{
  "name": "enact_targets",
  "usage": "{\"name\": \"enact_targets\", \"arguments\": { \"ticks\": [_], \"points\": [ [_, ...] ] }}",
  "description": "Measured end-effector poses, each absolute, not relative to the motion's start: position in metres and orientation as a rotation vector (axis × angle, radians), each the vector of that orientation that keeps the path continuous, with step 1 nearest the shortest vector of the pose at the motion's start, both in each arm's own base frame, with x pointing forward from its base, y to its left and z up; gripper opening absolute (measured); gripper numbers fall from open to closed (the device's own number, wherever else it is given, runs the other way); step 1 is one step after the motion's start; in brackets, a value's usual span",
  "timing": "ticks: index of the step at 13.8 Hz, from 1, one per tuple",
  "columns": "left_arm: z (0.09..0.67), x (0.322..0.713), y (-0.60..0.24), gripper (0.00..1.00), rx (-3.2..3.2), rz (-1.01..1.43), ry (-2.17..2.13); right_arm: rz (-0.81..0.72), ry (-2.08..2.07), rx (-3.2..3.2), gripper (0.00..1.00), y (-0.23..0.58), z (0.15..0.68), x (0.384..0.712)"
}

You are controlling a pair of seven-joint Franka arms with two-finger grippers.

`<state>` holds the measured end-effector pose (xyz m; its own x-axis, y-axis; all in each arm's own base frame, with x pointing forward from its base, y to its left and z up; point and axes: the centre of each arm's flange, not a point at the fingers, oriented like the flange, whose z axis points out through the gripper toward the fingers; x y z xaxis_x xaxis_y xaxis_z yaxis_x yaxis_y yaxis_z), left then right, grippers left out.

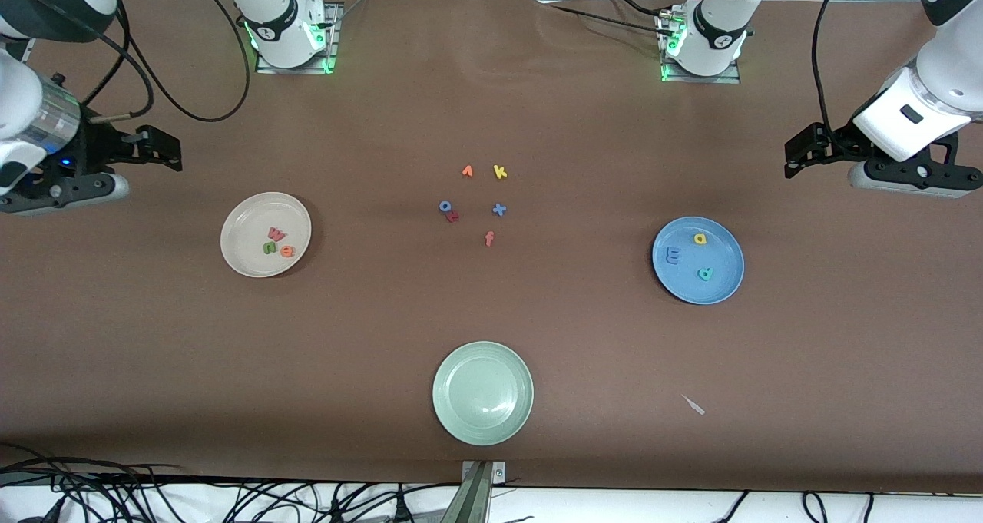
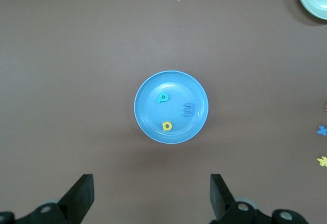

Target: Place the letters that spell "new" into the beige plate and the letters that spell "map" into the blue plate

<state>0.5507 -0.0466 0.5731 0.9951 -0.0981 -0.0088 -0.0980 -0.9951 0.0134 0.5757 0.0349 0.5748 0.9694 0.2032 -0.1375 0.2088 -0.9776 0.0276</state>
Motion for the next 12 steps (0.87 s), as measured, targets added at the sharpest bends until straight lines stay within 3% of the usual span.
{"name": "enact_targets", "arguments": {
  "ticks": [12],
  "points": [
    [0.569, 0.552, -0.043, 1.00, 3.125, -0.029, -0.142, -0.202, 0.156, 3.087, 1.00, 0.017, 0.569, 0.577]
  ]
}}
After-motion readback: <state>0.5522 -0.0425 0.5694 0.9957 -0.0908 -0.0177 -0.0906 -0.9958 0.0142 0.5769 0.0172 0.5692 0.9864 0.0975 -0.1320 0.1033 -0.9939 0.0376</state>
